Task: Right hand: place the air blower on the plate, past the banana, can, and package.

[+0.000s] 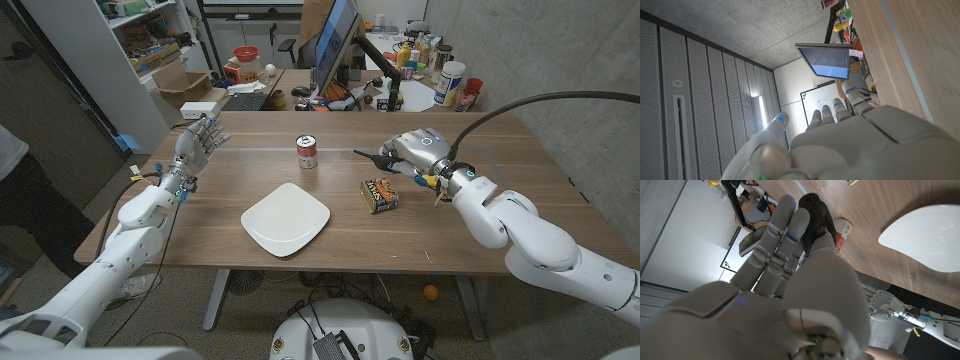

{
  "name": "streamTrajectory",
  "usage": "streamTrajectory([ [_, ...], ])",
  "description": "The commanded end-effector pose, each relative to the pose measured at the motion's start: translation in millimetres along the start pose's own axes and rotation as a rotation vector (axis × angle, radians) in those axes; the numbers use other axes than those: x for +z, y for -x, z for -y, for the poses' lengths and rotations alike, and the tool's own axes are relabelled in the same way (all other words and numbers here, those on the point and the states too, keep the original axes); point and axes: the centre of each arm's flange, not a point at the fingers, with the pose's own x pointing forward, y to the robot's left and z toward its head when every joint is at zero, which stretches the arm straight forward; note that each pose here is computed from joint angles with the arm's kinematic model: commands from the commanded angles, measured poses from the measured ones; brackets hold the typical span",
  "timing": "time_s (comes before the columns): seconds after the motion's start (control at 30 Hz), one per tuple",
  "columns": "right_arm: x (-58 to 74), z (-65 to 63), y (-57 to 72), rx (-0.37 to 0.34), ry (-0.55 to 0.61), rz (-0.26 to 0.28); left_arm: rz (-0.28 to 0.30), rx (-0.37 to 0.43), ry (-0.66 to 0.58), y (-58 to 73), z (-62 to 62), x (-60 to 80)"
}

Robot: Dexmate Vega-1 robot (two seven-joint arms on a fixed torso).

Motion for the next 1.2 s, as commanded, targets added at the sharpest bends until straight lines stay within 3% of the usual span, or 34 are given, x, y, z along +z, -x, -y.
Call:
streamTrajectory([
  [0.03, 26.7, 0.4, -28.9, -0.014, -0.011, 0.107, 0.004, 0.015, -0.004, 6.4, -3.8, 2.4],
  [0.27, 35.1, 4.5, -41.9, -0.034, -0.015, 0.137, 0.007, 0.013, -0.009, 8.9, -1.7, 5.0],
  [0.7, 49.7, 24.6, -57.8, -0.078, 0.007, 0.196, 0.006, 0.024, -0.006, 16.1, -3.9, 3.7],
  [1.2, 89.4, 32.7, -76.0, -0.080, -0.009, 0.372, 0.003, 0.041, -0.005, 24.7, -11.0, 2.9],
])
